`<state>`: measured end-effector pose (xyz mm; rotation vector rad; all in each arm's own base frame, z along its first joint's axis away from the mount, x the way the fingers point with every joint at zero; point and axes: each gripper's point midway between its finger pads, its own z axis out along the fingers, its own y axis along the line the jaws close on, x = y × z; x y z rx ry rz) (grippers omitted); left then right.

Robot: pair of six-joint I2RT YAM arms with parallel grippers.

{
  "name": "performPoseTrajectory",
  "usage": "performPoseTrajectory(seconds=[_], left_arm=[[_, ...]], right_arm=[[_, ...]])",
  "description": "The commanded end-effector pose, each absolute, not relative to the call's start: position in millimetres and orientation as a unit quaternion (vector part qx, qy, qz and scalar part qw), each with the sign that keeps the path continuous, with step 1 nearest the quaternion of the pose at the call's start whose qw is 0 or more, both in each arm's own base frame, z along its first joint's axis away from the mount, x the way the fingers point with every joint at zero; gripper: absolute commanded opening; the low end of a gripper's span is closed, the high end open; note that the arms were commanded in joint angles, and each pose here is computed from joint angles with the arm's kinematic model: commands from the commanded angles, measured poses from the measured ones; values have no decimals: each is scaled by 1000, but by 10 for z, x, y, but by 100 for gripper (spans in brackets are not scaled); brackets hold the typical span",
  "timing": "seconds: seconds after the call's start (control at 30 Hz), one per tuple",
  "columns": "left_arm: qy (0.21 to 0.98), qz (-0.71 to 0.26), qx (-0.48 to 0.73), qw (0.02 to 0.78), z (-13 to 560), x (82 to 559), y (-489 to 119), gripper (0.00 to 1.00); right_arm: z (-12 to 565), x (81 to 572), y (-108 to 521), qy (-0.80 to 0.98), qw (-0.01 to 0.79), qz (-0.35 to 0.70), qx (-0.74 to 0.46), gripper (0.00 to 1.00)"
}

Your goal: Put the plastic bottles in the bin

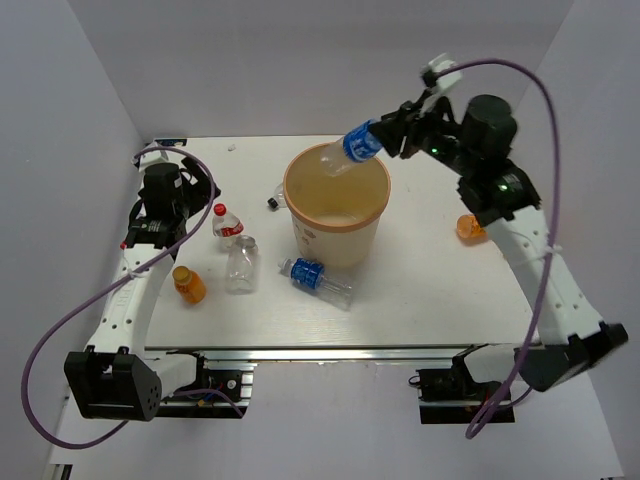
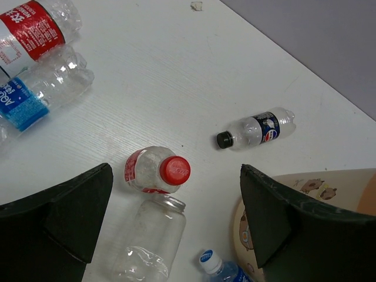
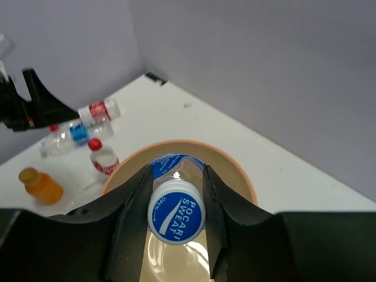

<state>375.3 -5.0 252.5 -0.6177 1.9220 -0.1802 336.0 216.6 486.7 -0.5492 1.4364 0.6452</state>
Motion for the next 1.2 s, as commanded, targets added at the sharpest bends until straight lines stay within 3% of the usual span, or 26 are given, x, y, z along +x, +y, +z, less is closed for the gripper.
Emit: performPoseTrajectory(seconds=[0.0, 0.13, 0.17, 0.27, 0.4, 0.8, 0.93, 1.07, 1.17], left_arm=[[797, -73, -272, 533, 2640, 3685, -5, 98], [815, -75, -240, 522, 2517, 3734, -72, 98], [819, -78, -233, 519, 2493, 3756, -91, 98], [837, -85, -206, 500, 2344, 3865, -175, 98], [858, -76, -173, 478, 2135, 4000, -214, 98], [900, -17, -136, 413, 1516, 4225, -258, 98], [907, -3, -127, 401, 1431, 4208, -303, 89], [910, 13, -123, 395, 1401, 4204, -323, 69], [912, 26, -127, 390, 1386, 4189, -315, 62]], right_arm=[[4669, 3449, 2408, 637, 656, 289, -282, 6], [4516, 3579, 2458, 653, 647, 281, -277, 39], [4520, 3581, 2459, 653, 647, 281, -277, 59], [4510, 3588, 2449, 660, 642, 278, -275, 89], [4257, 3726, 2369, 707, 612, 261, -239, 89], [4286, 3951, 1419, 726, 620, 270, -125, 89], [4084, 3920, 1263, 737, 615, 263, -102, 89], [3782, 3936, 1056, 758, 601, 244, -63, 89], [3664, 3931, 928, 765, 601, 230, -39, 89]])
